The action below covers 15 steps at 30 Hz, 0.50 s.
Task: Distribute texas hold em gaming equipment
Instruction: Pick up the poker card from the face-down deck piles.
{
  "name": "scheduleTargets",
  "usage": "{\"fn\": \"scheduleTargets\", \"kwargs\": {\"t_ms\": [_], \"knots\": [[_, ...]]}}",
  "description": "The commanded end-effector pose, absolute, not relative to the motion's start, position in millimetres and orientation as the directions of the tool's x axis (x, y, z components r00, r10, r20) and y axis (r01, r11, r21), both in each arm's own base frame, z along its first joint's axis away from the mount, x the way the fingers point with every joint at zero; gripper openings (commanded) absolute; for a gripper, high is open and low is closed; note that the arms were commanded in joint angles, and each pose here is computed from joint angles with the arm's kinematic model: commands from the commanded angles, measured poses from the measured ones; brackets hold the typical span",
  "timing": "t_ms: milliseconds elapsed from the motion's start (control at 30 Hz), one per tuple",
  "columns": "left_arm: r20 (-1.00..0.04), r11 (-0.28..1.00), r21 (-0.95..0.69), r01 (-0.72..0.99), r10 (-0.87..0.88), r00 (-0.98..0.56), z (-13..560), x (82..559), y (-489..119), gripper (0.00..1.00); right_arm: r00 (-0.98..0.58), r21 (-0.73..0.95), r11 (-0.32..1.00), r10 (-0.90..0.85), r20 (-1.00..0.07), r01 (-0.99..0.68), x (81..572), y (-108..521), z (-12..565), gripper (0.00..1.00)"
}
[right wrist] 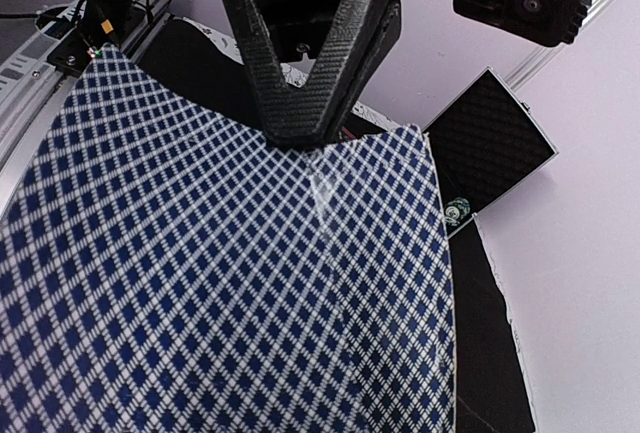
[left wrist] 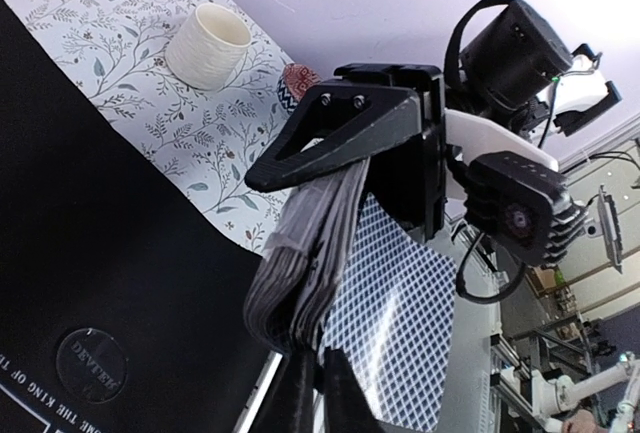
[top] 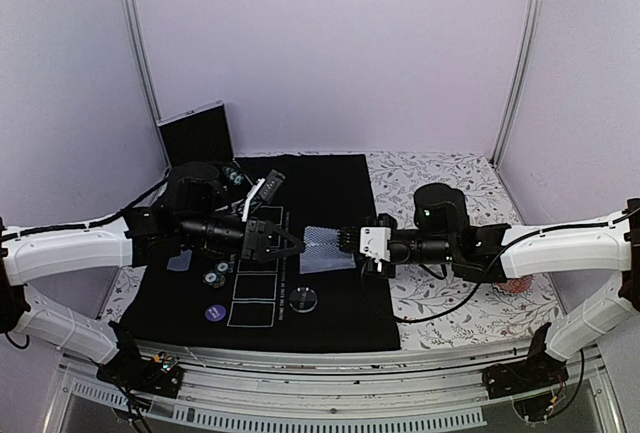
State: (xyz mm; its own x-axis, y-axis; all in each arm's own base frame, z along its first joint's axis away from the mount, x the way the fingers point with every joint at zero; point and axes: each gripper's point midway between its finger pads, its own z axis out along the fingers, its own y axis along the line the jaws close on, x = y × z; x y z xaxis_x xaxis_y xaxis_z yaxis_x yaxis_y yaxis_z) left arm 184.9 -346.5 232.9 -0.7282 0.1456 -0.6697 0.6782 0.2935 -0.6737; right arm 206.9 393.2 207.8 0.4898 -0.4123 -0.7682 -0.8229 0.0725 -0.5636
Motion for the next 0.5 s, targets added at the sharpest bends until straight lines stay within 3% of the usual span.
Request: {"fn": "scheduleTargets", "kwargs": {"t_ms": [0, 467], "knots": [[-0.695, 0.223, -0.669, 0.709, 0.153, -0.703, 248.9, 174.3, -350.9, 0.0, 0.499, -0.571, 0.097, -0.38, -0.778, -0.815, 210.3, 395.9, 223.5, 0.46], [-0.716, 0.256, -0.637, 0.727, 0.152, -0.681, 251.4, 178.8, -347.2, 0.0, 0.49, -0.559, 0.091, -0.383, -0.783, -0.824, 210.0, 396.2, 221.8, 0.45]]}}
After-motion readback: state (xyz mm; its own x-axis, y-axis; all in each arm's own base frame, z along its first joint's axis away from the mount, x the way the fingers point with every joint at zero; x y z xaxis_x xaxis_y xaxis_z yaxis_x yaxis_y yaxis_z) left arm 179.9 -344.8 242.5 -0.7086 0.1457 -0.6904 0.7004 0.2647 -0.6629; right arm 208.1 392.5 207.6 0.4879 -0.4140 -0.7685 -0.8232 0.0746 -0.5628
